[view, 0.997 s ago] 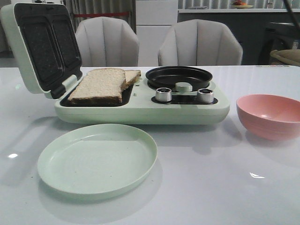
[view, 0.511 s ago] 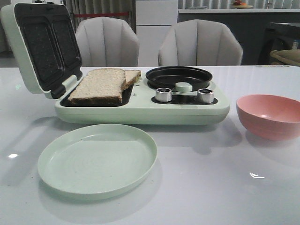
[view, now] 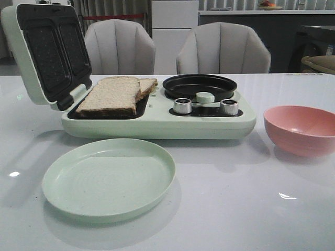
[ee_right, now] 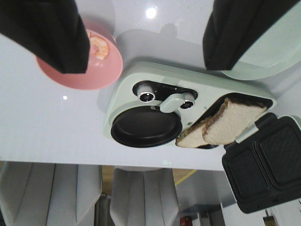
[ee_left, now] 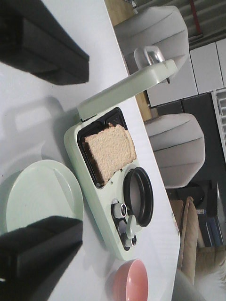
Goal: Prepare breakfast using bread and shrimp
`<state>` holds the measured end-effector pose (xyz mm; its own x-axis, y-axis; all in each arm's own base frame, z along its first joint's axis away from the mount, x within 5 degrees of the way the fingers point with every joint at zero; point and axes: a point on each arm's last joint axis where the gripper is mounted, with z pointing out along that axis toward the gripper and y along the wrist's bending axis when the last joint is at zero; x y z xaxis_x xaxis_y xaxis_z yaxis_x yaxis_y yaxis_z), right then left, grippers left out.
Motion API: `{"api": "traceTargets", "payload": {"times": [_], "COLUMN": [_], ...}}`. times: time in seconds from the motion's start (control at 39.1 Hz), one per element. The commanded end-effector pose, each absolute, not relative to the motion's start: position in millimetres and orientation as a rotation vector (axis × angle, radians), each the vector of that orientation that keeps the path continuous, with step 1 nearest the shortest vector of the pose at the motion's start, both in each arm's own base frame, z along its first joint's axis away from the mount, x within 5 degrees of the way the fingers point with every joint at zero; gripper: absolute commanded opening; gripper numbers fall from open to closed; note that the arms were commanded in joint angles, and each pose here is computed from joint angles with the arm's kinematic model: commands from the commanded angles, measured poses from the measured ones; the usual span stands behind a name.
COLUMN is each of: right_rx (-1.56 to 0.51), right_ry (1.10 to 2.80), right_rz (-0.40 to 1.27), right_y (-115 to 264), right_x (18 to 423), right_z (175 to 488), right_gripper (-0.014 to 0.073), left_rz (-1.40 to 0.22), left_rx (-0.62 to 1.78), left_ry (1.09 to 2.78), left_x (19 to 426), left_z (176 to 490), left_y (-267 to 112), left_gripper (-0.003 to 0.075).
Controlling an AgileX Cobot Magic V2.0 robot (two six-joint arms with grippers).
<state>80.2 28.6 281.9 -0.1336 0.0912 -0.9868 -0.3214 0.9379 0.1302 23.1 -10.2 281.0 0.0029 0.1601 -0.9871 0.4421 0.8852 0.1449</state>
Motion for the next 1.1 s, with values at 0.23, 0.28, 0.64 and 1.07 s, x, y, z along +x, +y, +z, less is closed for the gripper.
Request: {"api": "traceTargets", "payload": {"times": [0.23,0.28,0.64,1.07], "right_rx": [-0.148,-0.149,-0.153,-0.153], "right_ry": [1.479,1.489,1.531,1.533], "right_rz": [0.388,0.387,0.381,0.381], "right_y": [16,17,17,17], "right_x": [46,47,48,48], "right_z": [278,274,267,267], "right_gripper": [0.0600,0.0600,0.0600,0.0600], "left_rz": [-0.261,-0.261,-0.262,-0.351], "left_rx": [0.445,0.445,0.448,0.398], "left_ry": [1.462,1.462,1.474,1.437], "left_x": [18,18,19,24], "left_z": [296,296,294,306], "left_y": [-8,-8,-9,-14], "left_gripper": [0.0618,0.0618,0.0618,0.0584]}}
